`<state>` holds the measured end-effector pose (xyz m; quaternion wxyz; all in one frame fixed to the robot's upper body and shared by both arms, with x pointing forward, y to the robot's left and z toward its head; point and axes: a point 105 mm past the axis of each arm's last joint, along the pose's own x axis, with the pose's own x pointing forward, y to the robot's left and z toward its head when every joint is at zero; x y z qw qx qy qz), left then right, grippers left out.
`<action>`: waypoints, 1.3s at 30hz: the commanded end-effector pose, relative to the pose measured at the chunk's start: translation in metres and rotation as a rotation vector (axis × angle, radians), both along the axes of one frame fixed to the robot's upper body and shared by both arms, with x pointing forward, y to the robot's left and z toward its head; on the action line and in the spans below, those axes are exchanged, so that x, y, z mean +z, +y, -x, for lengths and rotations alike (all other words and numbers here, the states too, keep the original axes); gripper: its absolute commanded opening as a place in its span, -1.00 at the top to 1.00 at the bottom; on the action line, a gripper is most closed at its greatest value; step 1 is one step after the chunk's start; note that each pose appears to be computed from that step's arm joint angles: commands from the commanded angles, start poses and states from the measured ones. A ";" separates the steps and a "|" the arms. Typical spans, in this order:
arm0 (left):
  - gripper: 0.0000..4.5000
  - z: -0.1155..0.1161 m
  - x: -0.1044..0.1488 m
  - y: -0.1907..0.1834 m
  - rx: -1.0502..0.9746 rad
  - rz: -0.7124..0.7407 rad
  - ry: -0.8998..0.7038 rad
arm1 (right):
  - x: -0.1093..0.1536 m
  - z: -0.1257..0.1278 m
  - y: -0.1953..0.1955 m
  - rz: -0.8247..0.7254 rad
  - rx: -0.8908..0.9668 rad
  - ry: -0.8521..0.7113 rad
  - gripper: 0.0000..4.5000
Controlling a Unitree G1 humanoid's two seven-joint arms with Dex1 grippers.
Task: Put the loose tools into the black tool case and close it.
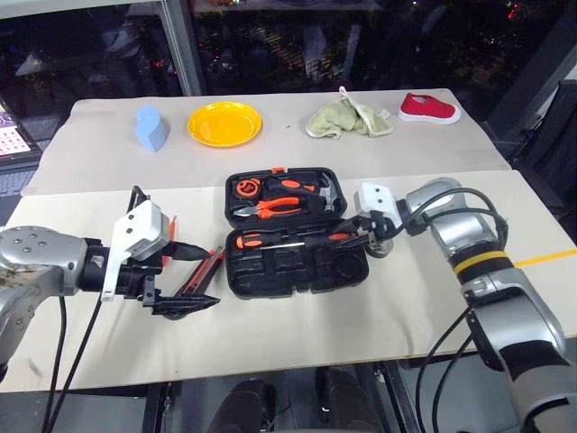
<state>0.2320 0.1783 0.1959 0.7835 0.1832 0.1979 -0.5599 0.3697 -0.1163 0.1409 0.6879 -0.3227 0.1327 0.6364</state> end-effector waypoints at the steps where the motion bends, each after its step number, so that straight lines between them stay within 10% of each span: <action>1: -1.00 -0.001 0.012 -0.003 -0.022 -0.002 -0.052 | 0.012 -0.005 0.000 -0.011 -0.008 -0.049 0.53; 10: -1.00 -0.006 0.014 -0.005 -0.030 0.006 -0.061 | 0.043 0.000 0.010 -0.148 -0.007 -0.031 -0.72; 13: -1.00 -0.008 0.014 -0.004 -0.031 0.008 -0.061 | 0.051 0.004 0.016 -0.202 -0.016 -0.003 -0.72; 25: -1.00 -0.014 0.016 -0.003 -0.043 -0.004 -0.076 | 0.024 0.000 0.038 -0.248 -0.079 0.039 0.99; 39: -1.00 -0.014 0.016 -0.005 -0.049 -0.004 -0.079 | -0.017 -0.003 0.040 -0.123 -0.124 0.025 1.00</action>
